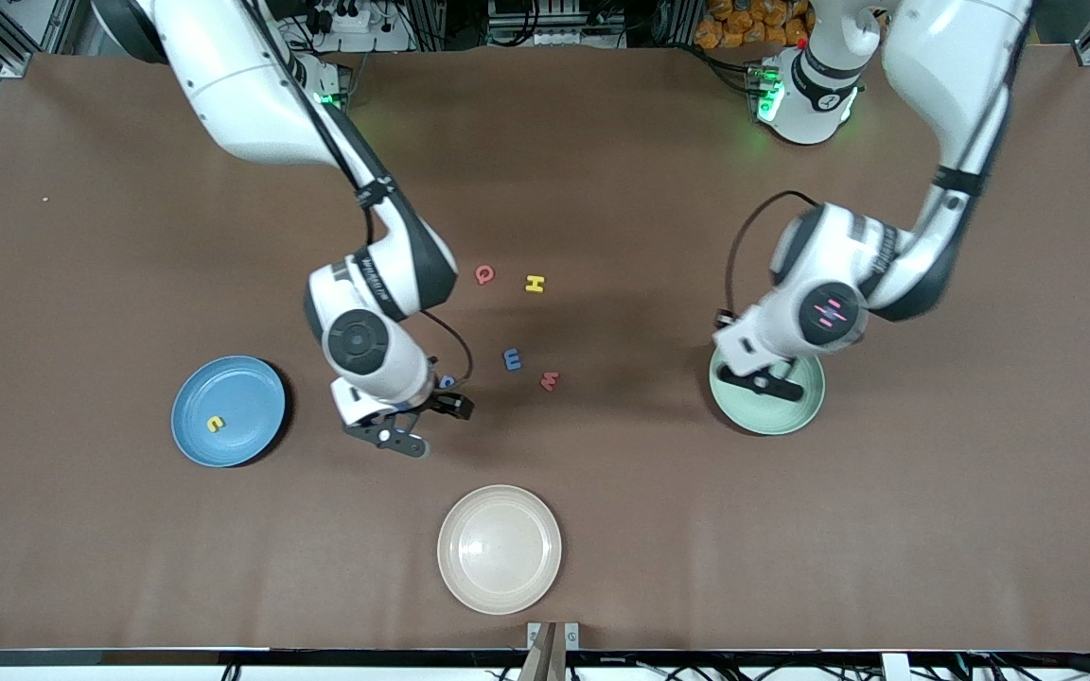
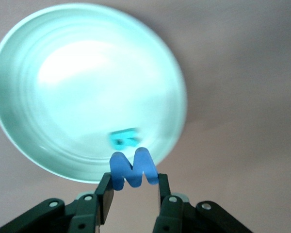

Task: Sort upper and lower case letters into plates
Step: 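Place the blue M on the green plate with the left gripper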

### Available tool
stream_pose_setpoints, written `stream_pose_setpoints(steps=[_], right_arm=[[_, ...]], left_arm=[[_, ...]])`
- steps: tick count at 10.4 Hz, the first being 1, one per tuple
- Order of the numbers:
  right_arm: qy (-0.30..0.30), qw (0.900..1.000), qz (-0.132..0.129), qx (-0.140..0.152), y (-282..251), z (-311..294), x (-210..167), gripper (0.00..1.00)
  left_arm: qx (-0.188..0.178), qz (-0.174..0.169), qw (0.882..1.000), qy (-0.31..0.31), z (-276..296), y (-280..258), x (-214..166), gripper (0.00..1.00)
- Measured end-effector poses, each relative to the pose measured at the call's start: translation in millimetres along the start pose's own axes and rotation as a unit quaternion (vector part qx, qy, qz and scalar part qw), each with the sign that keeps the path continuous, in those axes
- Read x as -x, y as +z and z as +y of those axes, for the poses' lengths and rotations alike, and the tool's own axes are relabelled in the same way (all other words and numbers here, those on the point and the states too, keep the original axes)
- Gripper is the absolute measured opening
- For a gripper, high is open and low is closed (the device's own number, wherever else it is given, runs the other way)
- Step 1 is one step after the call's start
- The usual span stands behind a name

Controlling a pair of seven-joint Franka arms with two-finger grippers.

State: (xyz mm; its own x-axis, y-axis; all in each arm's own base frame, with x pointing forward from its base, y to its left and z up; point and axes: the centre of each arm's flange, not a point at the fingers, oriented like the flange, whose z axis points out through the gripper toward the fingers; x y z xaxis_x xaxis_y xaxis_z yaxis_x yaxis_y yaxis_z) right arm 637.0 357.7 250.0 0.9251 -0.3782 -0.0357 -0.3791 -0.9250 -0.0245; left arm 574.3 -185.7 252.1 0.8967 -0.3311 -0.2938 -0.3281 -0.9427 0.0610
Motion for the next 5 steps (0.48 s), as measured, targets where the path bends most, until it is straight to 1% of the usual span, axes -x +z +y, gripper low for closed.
stream_pose_setpoints(steps=[1, 3, 4, 5], right_arm=[[0.022, 1.0, 0.002, -0.003, 7.7, -22.2, 15.2, 1.0], [0.052, 0.999, 0.007, -0.012, 27.9, -60.6, 47.6, 1.0], [0.056, 0.998, 0.01, -0.022, 38.8, -74.7, 61.7, 1.0], [0.054, 0.998, 0.012, -0.032, 49.8, -86.7, 76.7, 1.0]], left_arm=[[0.009, -0.007, 1.0, 0.009, -22.1, 13.3, -1.9, 0.41], [0.015, -0.013, 1.0, 0.016, -28.1, 29.1, -5.4, 0.42], [0.016, -0.015, 0.999, 0.025, -24.0, 31.9, -6.2, 0.51], [0.016, -0.015, 0.999, 0.031, -21.3, 32.4, -6.4, 0.65]])
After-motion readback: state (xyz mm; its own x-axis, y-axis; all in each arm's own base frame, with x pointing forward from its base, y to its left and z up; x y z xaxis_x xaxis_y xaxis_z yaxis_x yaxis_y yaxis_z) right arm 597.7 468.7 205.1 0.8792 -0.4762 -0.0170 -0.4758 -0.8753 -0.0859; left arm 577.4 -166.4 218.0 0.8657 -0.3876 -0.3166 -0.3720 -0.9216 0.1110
